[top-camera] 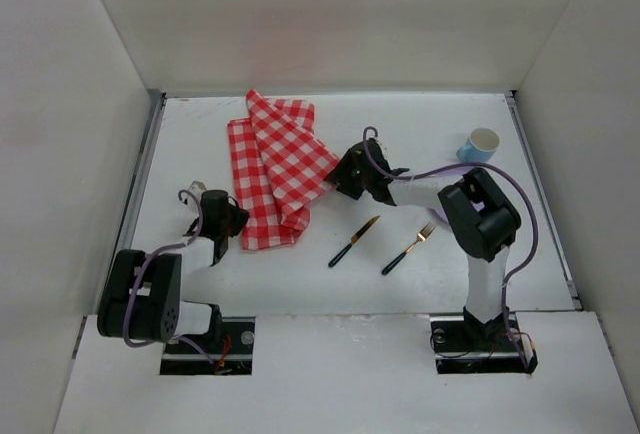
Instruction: Set the dinner table for one person
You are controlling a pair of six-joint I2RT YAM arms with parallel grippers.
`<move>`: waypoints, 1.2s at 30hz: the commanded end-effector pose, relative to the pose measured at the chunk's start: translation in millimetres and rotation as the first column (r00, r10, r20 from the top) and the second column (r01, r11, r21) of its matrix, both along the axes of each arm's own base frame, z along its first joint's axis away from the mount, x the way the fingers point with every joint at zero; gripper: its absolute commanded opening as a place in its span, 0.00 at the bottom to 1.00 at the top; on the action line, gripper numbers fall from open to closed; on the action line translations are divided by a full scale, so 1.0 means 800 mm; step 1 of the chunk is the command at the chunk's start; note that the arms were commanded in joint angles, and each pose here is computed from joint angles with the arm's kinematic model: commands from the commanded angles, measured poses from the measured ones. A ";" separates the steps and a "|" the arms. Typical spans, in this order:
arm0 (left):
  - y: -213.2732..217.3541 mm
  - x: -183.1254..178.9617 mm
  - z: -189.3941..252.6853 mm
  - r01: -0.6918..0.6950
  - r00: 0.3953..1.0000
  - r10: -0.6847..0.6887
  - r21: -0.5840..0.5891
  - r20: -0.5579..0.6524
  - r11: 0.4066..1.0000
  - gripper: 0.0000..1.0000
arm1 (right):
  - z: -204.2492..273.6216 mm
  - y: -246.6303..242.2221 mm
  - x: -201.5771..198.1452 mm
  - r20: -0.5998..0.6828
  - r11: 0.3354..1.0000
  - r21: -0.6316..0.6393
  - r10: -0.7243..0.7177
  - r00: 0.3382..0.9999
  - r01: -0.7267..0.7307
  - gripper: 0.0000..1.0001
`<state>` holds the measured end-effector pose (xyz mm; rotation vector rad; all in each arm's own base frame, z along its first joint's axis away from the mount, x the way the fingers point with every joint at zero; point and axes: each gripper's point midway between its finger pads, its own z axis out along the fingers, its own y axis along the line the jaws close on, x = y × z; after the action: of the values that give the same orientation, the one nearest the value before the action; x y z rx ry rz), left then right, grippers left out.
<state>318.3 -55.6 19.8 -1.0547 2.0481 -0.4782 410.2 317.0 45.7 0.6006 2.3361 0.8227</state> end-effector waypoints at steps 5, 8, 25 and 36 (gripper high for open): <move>0.005 -0.015 -0.010 0.030 0.999 -0.029 0.038 -0.026 0.999 0.03 | 0.006 0.020 0.010 -0.049 0.997 0.060 -0.046 0.998 0.049 0.30; 0.003 -0.009 -0.007 0.017 1.000 -0.016 0.022 -0.016 1.000 0.03 | 0.034 0.020 0.028 0.017 0.992 0.089 -0.093 0.996 0.091 0.13; -0.001 0.011 -0.012 -0.014 1.000 0.015 0.025 -0.018 1.000 0.00 | 0.057 -0.243 -0.051 0.336 0.783 -0.339 -0.417 0.845 0.521 0.06; 0.034 0.012 0.031 -0.095 0.995 0.091 0.067 0.049 0.993 0.00 | 0.003 -0.224 -0.086 0.193 0.820 -0.400 -0.361 0.913 0.409 0.07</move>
<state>329.4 -44.3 33.4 -1.0803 1.9937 -0.4424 348.4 137.5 41.4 0.7571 2.1029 0.1134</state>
